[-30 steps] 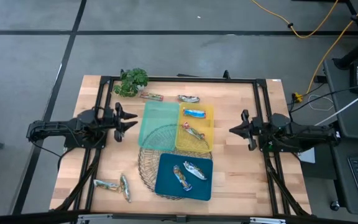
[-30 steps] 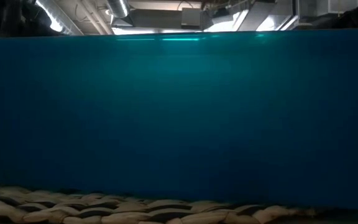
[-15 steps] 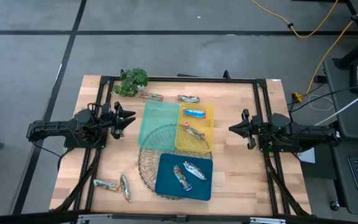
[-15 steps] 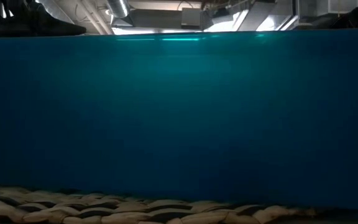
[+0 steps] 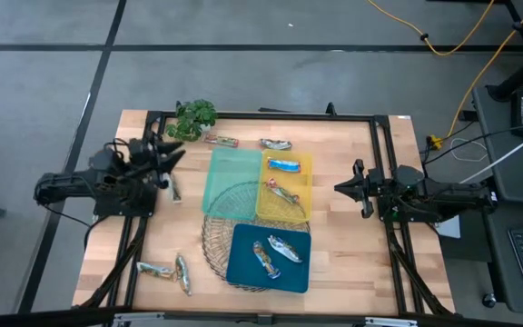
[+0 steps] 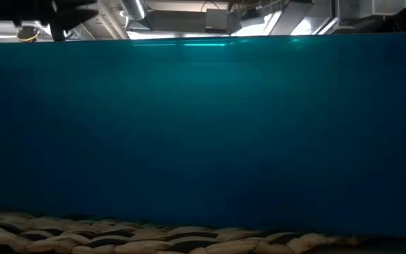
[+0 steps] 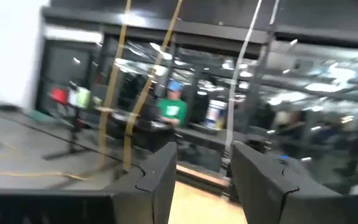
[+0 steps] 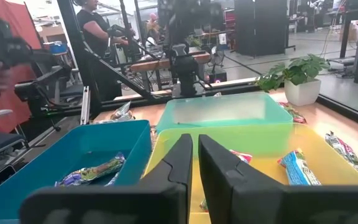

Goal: Pick and place Granola Bars by type
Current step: Put the red granola bar into the yellow bin

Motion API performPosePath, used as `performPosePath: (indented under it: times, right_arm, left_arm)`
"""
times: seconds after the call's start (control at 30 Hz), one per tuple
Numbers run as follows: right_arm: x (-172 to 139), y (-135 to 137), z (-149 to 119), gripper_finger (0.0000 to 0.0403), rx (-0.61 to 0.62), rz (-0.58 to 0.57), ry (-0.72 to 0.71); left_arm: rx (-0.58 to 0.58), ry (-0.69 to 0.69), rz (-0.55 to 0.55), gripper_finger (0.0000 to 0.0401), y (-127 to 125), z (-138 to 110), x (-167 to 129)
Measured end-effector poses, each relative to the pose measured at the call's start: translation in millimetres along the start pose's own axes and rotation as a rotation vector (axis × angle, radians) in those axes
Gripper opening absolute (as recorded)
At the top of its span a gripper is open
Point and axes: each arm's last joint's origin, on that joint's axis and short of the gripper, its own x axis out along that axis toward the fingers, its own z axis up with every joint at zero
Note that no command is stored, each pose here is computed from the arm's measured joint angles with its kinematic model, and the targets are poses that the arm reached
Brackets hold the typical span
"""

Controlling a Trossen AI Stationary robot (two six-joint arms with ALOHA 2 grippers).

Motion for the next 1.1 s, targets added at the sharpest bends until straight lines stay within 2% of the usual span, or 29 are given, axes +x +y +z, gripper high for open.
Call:
performPosePath:
  times: [0.27, 0.47, 0.63, 0.73, 0.83, 1.1]
  right_arm:
    - [0.0, 0.0, 0.0, 0.0032, 0.0, 0.0, 0.0]
    - [0.0, 0.0, 0.0, 0.0032, -0.001, 0.0, 0.0]
    - [0.0, 0.0, 0.0, 0.0032, -0.001, 0.0, 0.0]
    - [0.0, 0.0, 0.0, 0.0032, 0.0, 0.0, 0.0]
    - [0.0, 0.0, 0.0, 0.0032, -0.001, 0.0, 0.0]
    - [0.0, 0.0, 0.0, 0.0032, 0.0, 0.0, 0.0]
  left_arm:
    - [0.233, 0.072, 0.142, 0.0143, -18.0, 72.8, 32.1]
    - [0.286, 0.155, 0.251, 0.0143, -32.5, 116.0, 67.3]
    - [0.354, 0.274, 0.349, 0.0143, -34.3, 144.2, 92.3]
    - [0.431, 0.392, 0.435, 0.0143, -26.9, 151.8, 107.9]
    - [0.46, 0.514, 0.477, 0.0143, -14.0, 152.2, 122.7]
    - [0.32, 0.825, 0.364, 0.0143, 47.2, 124.4, 149.0]
